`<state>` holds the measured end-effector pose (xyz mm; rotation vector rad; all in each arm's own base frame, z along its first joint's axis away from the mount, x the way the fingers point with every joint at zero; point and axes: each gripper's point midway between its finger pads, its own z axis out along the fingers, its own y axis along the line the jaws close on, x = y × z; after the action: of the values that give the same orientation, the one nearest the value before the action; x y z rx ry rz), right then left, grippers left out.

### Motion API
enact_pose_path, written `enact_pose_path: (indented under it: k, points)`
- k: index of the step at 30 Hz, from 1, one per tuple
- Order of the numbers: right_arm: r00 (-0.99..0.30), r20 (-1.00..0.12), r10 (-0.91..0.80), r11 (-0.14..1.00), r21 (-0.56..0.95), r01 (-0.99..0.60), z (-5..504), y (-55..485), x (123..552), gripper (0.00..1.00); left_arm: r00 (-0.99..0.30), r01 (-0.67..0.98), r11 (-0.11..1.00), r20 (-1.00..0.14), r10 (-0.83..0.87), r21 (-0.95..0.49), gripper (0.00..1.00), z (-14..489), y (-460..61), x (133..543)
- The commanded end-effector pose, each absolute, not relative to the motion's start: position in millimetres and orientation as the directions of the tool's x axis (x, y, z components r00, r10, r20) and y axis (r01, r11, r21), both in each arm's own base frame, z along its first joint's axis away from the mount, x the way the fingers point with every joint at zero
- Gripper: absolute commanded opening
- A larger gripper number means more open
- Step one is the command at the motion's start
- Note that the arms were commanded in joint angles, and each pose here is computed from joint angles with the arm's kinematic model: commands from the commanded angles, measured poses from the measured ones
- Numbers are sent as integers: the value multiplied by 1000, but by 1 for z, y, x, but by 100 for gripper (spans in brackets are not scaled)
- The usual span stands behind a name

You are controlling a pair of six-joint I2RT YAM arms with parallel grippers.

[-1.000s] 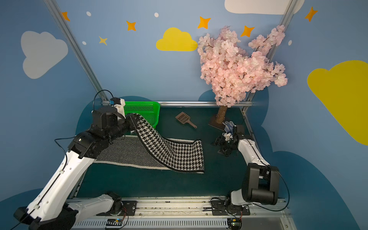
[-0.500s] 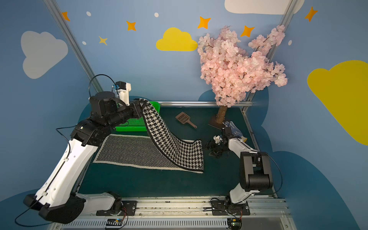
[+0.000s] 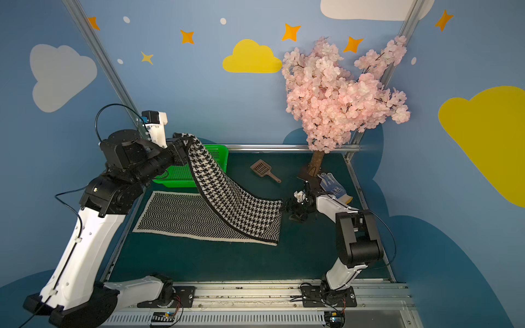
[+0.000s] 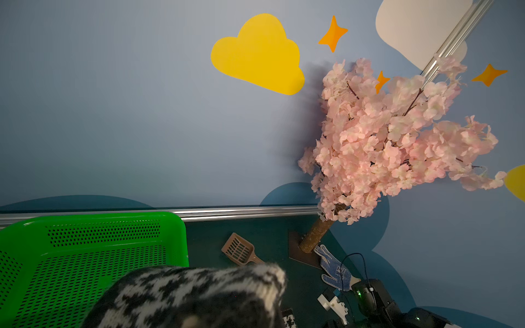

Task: Roll up the scarf and place it into the basket
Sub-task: Flatten out the scarf at the center of the board.

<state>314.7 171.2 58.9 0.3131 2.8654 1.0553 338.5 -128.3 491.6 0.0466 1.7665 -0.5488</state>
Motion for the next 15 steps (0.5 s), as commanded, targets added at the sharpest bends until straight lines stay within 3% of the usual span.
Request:
enact_pose_path:
  k: [1,11,13,15]
  points:
    - [-976,-3,217,744,649,163,54,178,323,67,-242,305,900,-939,-244,-313,3,495,-119,335]
    - [-981,29,193,748,643,166,32,196,322,50,-256,282,906,-935,-247,-316,3,477,-112,330]
    - [-980,31,195,753,636,170,28,196,321,43,-261,277,908,-935,-242,-313,3,474,-111,329]
    - [-979,30,200,757,630,174,24,195,319,26,-263,271,911,-934,-241,-311,3,471,-110,328]
